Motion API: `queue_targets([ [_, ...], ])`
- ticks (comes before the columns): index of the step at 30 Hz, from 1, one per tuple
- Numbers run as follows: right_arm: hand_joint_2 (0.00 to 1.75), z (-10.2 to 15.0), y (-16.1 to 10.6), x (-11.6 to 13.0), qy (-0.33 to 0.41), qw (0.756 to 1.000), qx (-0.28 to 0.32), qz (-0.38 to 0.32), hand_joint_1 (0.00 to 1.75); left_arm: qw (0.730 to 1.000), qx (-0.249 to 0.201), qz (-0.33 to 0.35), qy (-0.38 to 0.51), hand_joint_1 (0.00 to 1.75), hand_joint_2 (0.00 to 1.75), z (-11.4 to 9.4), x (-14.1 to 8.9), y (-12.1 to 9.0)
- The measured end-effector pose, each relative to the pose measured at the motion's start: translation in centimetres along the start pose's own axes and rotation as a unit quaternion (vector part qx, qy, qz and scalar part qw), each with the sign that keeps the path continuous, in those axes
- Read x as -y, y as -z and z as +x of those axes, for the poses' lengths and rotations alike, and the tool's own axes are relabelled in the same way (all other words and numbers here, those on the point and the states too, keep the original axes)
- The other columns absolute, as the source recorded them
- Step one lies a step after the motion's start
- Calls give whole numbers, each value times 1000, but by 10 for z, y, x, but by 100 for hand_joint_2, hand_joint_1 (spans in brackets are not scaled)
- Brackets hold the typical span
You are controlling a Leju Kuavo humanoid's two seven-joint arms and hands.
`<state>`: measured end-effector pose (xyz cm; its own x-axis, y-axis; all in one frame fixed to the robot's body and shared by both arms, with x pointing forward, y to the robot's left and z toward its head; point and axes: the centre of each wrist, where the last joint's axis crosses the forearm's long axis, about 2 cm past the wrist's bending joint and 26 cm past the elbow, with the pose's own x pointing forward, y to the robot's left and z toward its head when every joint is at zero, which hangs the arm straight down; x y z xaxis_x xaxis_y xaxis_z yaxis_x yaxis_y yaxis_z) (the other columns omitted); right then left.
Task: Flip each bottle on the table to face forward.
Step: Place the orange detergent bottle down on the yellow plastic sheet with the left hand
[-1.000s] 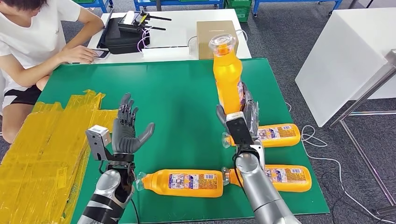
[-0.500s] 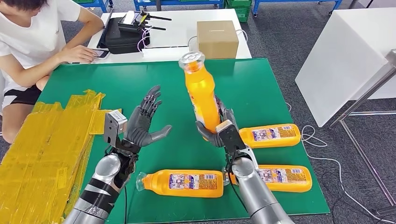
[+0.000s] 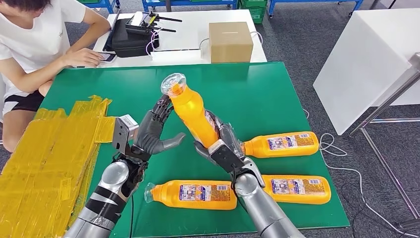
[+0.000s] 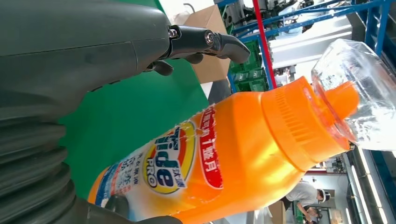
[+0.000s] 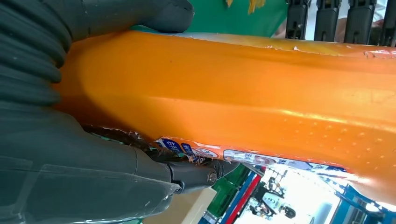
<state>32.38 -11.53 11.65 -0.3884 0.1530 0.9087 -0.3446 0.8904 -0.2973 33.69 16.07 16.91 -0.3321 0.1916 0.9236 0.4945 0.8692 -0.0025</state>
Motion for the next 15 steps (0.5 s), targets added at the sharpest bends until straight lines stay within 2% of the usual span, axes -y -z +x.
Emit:
queue_targets([
  [7,175,6,3,-11,-69,997,25,14,175,1000,5,-1,-11,0,175,1,0,1],
  [15,175,19,9,-30,-166,983,66,39,175,999,15,-3,-29,0,175,1,0,1],
])
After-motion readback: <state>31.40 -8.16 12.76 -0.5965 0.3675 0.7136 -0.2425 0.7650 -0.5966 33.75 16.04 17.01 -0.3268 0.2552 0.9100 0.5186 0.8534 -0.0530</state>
